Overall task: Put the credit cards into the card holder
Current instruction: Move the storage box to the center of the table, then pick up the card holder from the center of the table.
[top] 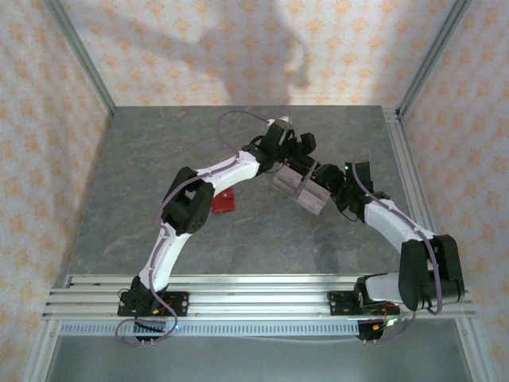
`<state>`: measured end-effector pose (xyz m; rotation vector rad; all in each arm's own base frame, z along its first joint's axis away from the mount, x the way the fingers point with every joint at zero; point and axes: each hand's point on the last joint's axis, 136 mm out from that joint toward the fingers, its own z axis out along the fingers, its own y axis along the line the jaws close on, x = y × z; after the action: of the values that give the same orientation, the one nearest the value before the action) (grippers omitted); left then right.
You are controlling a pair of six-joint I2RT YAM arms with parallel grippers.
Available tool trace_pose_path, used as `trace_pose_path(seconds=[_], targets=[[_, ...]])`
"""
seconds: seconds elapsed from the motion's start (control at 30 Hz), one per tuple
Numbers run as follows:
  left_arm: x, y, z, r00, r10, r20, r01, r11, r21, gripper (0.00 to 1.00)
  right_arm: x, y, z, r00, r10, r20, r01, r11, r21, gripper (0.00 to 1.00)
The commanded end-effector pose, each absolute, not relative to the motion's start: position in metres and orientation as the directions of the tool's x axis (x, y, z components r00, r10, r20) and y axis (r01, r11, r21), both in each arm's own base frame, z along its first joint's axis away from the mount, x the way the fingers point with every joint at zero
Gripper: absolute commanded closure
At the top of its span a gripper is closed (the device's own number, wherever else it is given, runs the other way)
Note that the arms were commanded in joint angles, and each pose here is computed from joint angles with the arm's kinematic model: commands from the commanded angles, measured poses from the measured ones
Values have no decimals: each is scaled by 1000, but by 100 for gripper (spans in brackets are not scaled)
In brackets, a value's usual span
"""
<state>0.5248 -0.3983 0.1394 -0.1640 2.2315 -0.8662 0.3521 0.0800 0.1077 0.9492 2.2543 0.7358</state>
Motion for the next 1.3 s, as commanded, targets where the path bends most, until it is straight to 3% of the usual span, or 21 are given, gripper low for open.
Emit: trace_pose_path(seconds=[0.0, 0.27, 0.4, 0.53, 0.63, 0.87, 1.27], targets=[[521, -407, 144, -748, -318, -582, 151, 773, -617, 0, 346, 58, 121, -517, 768, -377, 471, 623, 624, 1], [526, -381, 176, -706, -346, -617, 155, 775, -613, 0, 322, 37, 170, -410, 764, -498, 391, 641, 661, 0], [526, -353, 208, -657, -398, -640, 146, 766, -626, 0, 318, 53, 197, -450, 732, -512, 278, 659, 698, 17], [516, -304, 248, -571, -462, -678, 119, 771, -626, 0, 320, 82, 214, -606, 626, -491, 180, 709, 681, 35], [497, -254, 270, -538, -465, -704, 58, 812, -581, 0, 320, 115, 222, -715, 473, -516, 97, 797, 596, 39], [439, -127, 242, -574, -480, -663, -231, 872, -431, 0, 332, 209, 200, -849, 167, -501, -64, 909, 412, 39], [350, 0, 170, -525, -669, -526, -540, 739, -402, 0, 349, 348, 115, -901, -236, -365, -293, 950, 110, 45]])
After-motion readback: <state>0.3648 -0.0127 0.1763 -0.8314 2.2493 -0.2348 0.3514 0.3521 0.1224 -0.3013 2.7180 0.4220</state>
